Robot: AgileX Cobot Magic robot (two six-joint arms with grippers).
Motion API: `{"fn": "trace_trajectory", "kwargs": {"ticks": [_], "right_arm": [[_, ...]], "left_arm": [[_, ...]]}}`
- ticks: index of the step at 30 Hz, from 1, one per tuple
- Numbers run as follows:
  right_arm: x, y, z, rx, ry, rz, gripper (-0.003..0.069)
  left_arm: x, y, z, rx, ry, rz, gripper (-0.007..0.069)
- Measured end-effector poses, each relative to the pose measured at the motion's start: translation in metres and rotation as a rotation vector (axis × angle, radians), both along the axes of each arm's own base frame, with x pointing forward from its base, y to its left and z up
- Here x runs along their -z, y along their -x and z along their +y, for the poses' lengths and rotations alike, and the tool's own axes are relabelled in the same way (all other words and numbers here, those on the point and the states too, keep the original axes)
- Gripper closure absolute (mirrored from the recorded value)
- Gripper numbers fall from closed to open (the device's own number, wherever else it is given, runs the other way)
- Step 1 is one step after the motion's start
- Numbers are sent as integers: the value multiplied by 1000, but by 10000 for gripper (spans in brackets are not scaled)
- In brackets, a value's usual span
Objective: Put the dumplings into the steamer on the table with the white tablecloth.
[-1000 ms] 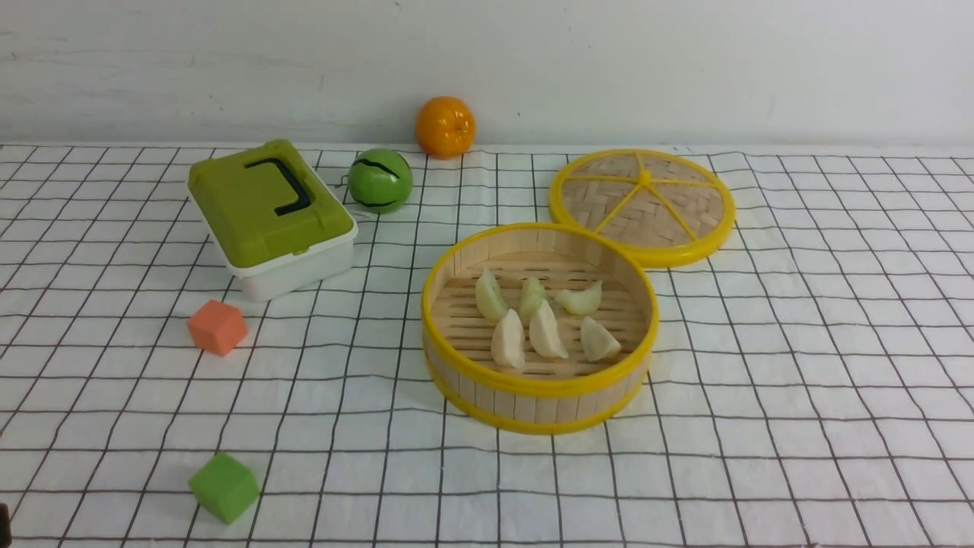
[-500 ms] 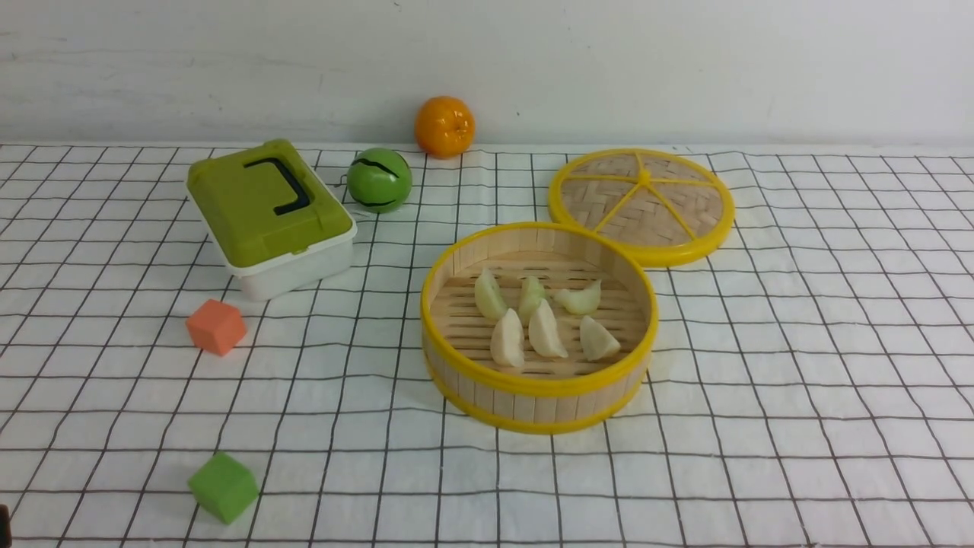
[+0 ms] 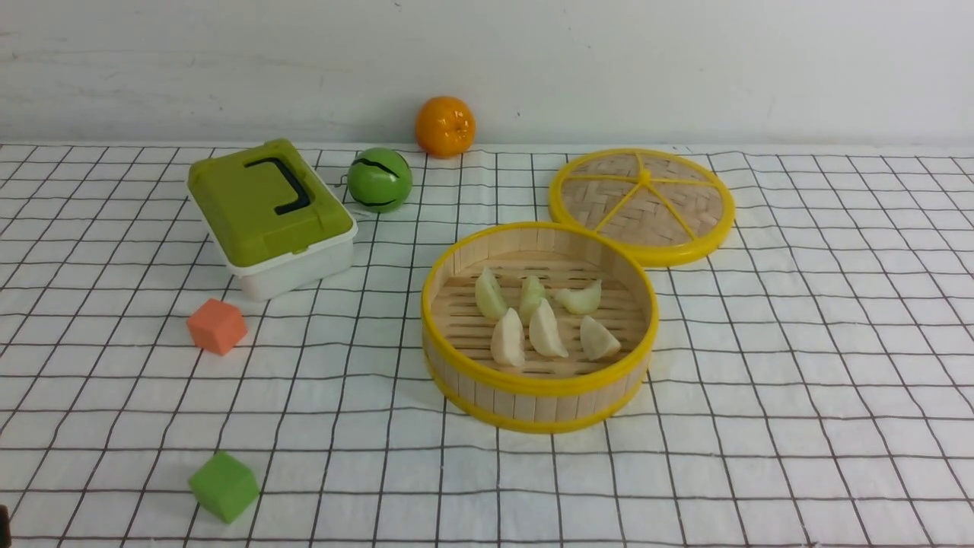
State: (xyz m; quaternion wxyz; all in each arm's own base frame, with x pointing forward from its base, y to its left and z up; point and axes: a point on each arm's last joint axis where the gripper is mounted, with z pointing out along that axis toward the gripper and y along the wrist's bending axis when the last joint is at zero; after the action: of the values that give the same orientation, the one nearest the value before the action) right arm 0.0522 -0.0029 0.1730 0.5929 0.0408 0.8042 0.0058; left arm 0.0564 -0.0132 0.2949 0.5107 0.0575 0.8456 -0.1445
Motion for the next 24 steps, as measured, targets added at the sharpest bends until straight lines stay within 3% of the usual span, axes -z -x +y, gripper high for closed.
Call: {"fn": "trace_trajectory", "kwargs": {"ticks": [16,21,24], "right_arm": [[0,0,0,1,2,2,638],[0,0,0,1,2,2,630],[0,0,0,1,2,2,627]], "left_arm": [[1,1,1,6,11,-16,618],[23,8,4,22,32,-57,613],[38,13,6,51,61,-181,608]]}}
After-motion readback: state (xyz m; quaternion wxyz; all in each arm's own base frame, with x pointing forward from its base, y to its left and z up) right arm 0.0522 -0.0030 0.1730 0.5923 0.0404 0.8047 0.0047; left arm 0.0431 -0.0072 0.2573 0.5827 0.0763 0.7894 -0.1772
